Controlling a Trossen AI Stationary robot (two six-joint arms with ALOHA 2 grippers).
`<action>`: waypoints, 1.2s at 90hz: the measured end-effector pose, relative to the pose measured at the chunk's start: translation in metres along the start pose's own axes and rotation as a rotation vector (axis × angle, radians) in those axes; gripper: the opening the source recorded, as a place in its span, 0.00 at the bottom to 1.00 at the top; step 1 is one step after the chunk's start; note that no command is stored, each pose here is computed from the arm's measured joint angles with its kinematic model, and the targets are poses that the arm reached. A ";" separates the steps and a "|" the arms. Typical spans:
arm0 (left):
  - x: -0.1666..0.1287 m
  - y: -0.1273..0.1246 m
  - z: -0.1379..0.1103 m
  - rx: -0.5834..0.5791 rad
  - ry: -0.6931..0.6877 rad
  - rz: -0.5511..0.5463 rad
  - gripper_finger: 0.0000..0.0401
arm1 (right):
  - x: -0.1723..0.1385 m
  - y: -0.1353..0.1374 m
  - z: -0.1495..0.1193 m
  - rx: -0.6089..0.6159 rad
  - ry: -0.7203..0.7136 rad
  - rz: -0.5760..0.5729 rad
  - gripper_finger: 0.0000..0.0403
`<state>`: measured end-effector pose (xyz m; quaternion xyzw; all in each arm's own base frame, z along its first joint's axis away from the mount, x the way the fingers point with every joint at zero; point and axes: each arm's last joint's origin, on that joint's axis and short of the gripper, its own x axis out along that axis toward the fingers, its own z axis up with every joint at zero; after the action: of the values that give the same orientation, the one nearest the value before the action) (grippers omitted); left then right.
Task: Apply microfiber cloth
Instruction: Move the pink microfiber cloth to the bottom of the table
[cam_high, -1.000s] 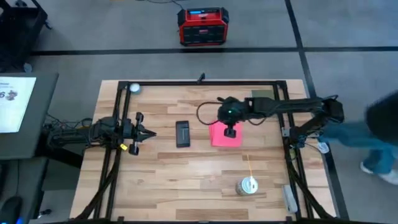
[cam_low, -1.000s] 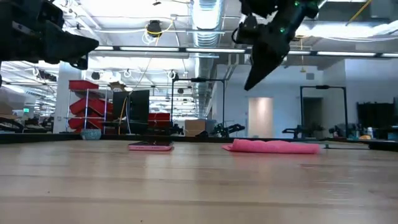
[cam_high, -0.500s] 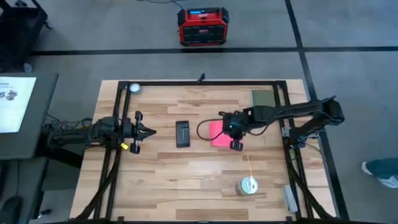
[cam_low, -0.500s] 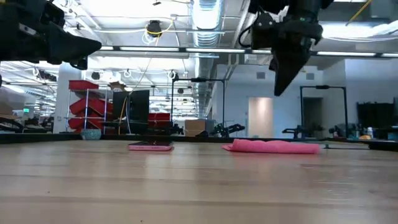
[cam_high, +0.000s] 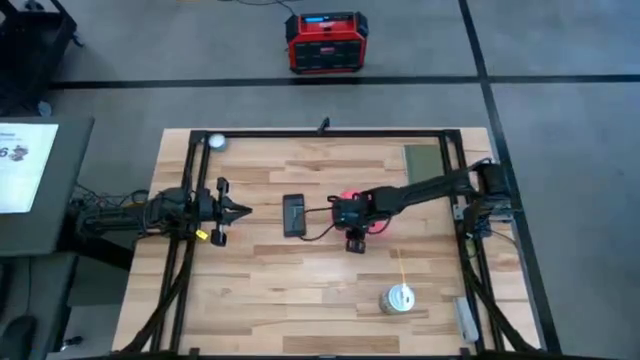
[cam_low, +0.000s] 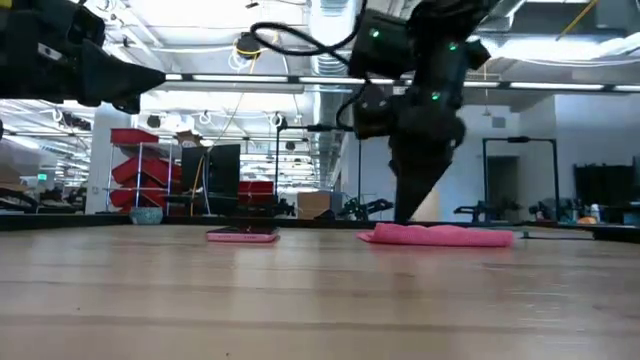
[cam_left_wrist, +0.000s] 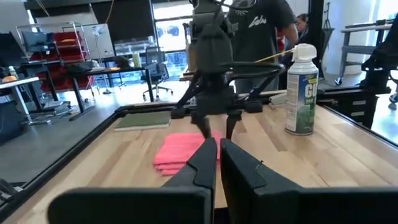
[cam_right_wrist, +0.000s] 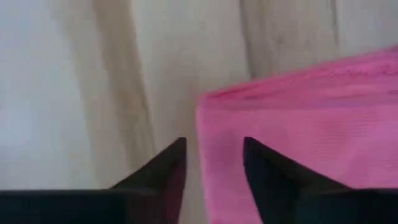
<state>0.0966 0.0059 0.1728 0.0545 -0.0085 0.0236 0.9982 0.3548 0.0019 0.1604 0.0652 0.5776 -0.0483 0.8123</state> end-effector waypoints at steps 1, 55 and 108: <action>0.000 0.000 0.000 0.000 0.000 0.000 0.00 | 0.000 0.000 0.001 0.001 -0.002 0.000 0.50; 0.000 0.000 -0.001 -0.007 0.011 0.003 0.00 | 0.032 -0.003 0.013 0.001 -0.084 0.018 0.01; 0.000 0.000 -0.001 -0.027 0.010 0.003 0.00 | 0.018 0.100 0.014 -0.016 -0.228 0.542 0.00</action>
<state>0.0966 0.0060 0.1719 0.0407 -0.0041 0.0251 0.9988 0.3889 0.0988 0.1528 0.2048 0.4446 0.1680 0.8557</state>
